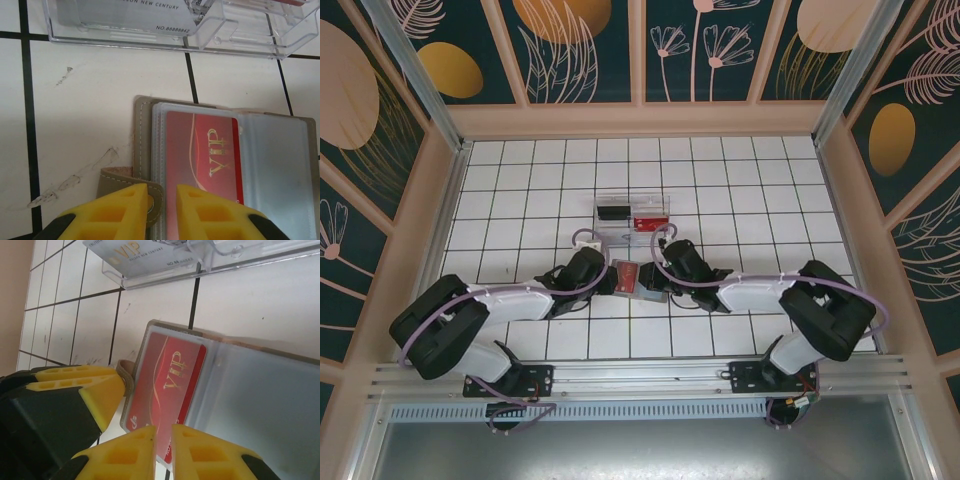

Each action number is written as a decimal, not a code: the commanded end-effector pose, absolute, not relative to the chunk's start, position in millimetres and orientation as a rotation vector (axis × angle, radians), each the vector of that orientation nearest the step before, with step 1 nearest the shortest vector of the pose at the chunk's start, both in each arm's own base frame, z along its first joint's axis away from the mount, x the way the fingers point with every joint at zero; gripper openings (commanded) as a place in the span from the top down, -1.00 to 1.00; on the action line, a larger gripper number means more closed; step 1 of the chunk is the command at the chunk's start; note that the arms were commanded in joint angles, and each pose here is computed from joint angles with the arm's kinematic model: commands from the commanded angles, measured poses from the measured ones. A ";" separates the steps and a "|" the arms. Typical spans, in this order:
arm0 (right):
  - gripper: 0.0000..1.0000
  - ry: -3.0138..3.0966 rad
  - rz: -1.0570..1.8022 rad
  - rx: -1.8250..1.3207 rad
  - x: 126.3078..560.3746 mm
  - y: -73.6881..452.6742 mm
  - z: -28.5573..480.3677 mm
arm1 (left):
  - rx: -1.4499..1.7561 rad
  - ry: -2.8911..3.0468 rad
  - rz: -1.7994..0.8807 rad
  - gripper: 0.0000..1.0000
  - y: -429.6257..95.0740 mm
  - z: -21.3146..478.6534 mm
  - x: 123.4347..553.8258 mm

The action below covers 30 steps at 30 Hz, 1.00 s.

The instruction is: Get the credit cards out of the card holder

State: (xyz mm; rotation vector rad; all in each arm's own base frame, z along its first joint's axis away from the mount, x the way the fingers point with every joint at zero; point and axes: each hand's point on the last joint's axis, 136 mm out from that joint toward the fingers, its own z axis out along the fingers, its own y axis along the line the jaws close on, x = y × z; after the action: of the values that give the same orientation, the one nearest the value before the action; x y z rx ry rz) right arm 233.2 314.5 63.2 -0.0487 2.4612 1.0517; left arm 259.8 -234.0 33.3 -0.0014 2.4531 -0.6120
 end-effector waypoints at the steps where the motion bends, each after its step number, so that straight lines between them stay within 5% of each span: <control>1: 0.67 2.441 1.143 -0.035 236.3 330.7 73.6 | -0.012 2.440 -0.665 0.53 -239.3 31.4 261.2; 30: 0.69 2.548 1.176 0.072 240.0 329.9 38.4 | -0.075 2.476 -0.752 0.60 -240.6 24.7 248.2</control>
State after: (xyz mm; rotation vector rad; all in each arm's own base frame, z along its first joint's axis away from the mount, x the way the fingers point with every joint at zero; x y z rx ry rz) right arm 234.5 320.6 31.5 0.0651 2.5713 1.1089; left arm 251.6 -239.6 28.7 -0.0708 2.4535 -0.7362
